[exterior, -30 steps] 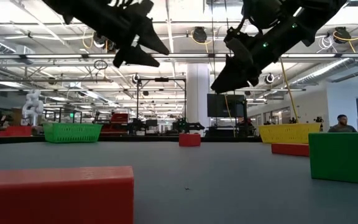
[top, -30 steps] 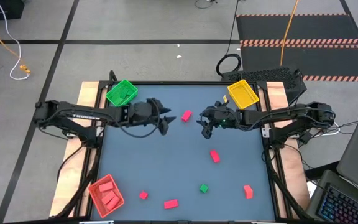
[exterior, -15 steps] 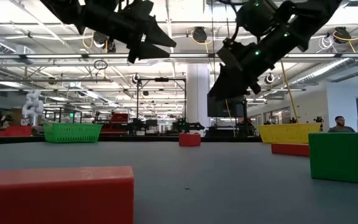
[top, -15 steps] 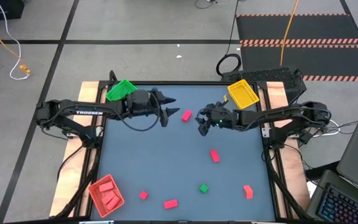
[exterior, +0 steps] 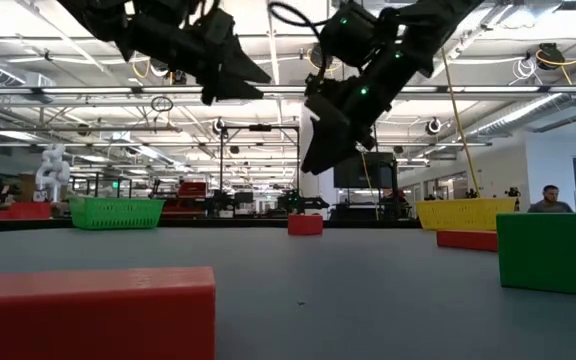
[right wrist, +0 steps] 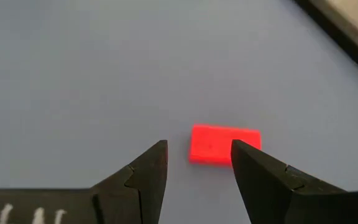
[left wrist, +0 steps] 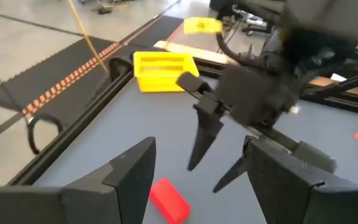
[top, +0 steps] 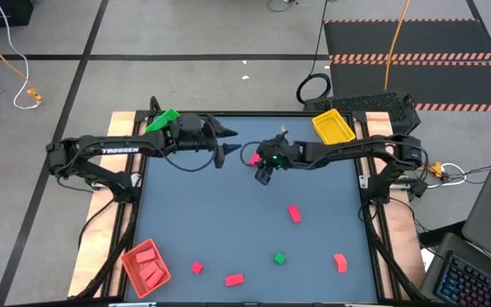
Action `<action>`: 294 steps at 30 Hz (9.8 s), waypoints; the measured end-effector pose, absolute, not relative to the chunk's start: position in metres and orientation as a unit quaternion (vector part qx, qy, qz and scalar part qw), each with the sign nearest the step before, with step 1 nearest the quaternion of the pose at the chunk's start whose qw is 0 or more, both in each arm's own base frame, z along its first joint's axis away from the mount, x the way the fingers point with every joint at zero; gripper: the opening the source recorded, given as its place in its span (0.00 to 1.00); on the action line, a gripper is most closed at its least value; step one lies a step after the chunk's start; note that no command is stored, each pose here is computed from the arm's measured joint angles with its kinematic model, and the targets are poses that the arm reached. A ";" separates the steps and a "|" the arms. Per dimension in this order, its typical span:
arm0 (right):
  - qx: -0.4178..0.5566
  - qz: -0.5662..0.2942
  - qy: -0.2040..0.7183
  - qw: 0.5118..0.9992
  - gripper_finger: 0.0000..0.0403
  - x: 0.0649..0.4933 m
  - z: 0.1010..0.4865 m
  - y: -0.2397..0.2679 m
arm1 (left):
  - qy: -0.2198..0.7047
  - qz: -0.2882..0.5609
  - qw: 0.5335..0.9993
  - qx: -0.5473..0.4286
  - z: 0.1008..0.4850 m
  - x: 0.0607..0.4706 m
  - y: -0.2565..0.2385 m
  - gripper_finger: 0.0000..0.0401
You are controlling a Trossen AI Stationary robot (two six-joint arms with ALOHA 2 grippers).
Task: Sort & place blocks by color
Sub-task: Put the red block into the yellow bin, then put the orange block into the orange bin
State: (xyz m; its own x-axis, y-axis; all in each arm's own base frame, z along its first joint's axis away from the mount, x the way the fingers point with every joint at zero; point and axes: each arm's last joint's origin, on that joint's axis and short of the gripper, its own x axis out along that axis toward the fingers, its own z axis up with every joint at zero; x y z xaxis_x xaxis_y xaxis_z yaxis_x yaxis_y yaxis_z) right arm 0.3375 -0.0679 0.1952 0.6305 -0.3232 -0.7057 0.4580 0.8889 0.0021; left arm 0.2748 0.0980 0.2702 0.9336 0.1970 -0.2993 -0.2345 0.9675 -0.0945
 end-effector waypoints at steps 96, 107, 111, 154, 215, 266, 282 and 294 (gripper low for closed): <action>-0.006 -0.466 0.461 0.755 0.69 0.255 0.249 -0.116 | 0.146 0.133 0.980 -0.022 0.307 0.225 0.092 0.60; 0.120 -0.544 0.449 0.698 0.69 0.171 0.229 -0.147 | 0.146 0.120 0.982 -0.018 0.307 0.227 0.086 0.60; 0.141 -0.552 0.451 0.687 0.70 0.157 0.220 -0.148 | 0.141 0.120 0.983 -0.016 0.308 0.227 0.086 0.60; 0.292 -0.223 0.392 0.843 0.85 0.216 0.224 -0.018 | 0.116 0.122 0.986 -0.017 0.313 0.228 0.087 0.60; 0.286 -0.255 0.486 0.786 0.32 0.236 0.166 0.050 | 0.116 0.114 0.986 -0.021 0.313 0.230 0.083 0.60; 0.170 -0.591 0.348 0.708 0.70 0.148 0.183 -0.152 | 0.109 0.112 0.988 -0.016 0.314 0.231 0.082 0.60; 0.251 -0.330 0.363 0.834 0.69 0.181 0.182 -0.120 | 0.110 0.111 0.988 -0.013 0.314 0.231 0.082 0.60; 0.249 -0.186 0.430 0.848 0.63 0.208 0.177 -0.029 | 0.172 0.108 0.979 0.005 0.303 0.227 0.083 0.60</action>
